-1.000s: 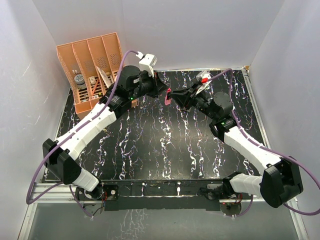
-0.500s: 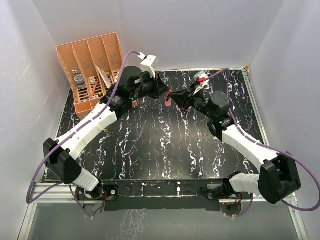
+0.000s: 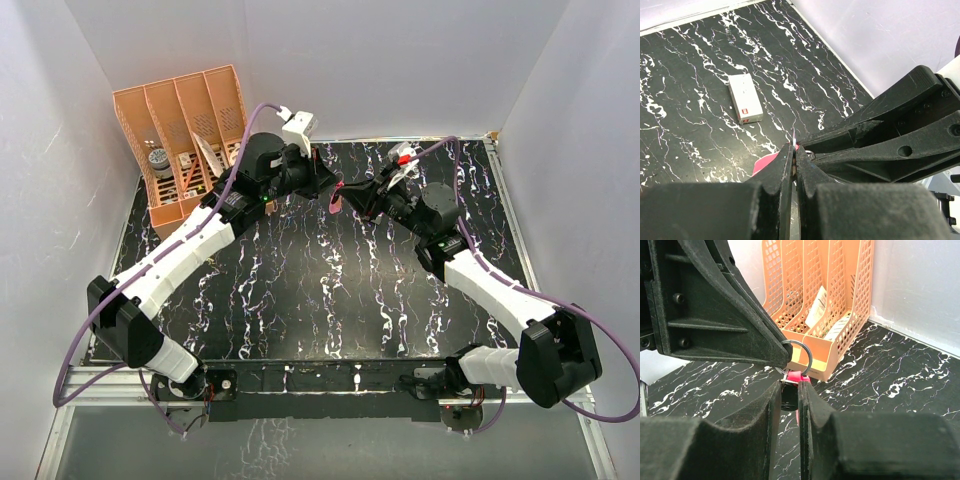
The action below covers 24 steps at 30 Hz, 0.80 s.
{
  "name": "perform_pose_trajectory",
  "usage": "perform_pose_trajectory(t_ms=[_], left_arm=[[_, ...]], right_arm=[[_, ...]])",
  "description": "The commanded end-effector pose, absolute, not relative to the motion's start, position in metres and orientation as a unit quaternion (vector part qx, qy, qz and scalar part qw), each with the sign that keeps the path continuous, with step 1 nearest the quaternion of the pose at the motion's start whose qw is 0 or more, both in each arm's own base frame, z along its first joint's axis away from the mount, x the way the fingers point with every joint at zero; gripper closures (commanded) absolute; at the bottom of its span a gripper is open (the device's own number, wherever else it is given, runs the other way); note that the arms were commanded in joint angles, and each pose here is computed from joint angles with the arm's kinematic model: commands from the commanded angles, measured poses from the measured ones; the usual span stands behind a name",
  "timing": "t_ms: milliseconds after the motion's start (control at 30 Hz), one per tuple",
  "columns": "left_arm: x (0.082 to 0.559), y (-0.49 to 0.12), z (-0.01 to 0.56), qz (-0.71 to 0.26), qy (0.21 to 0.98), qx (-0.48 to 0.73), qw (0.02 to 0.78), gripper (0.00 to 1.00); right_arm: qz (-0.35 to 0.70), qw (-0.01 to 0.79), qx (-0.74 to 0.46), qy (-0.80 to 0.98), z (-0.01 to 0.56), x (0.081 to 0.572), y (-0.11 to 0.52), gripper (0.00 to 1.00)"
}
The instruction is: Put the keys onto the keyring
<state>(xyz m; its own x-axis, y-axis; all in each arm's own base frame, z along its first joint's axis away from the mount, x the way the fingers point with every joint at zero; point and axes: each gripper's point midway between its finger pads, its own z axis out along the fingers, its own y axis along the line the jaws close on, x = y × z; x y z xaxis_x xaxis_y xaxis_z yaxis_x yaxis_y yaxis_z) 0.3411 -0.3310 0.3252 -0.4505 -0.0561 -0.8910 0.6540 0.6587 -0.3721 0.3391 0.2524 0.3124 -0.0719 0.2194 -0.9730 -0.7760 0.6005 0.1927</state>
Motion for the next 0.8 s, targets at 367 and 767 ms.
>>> perform_pose_trajectory(t_ms=[367,767], left_arm=[[0.335,-0.336,0.336,-0.378,0.764,0.2,0.483,1.0],[0.331,-0.334,0.337,-0.369,0.777,0.209,0.466,1.0]], right_arm=[[0.382,0.694,-0.226,0.567,0.364,0.336,0.248,0.91],[0.346,0.697,-0.23,0.585,0.356,0.343,0.241,1.0]])
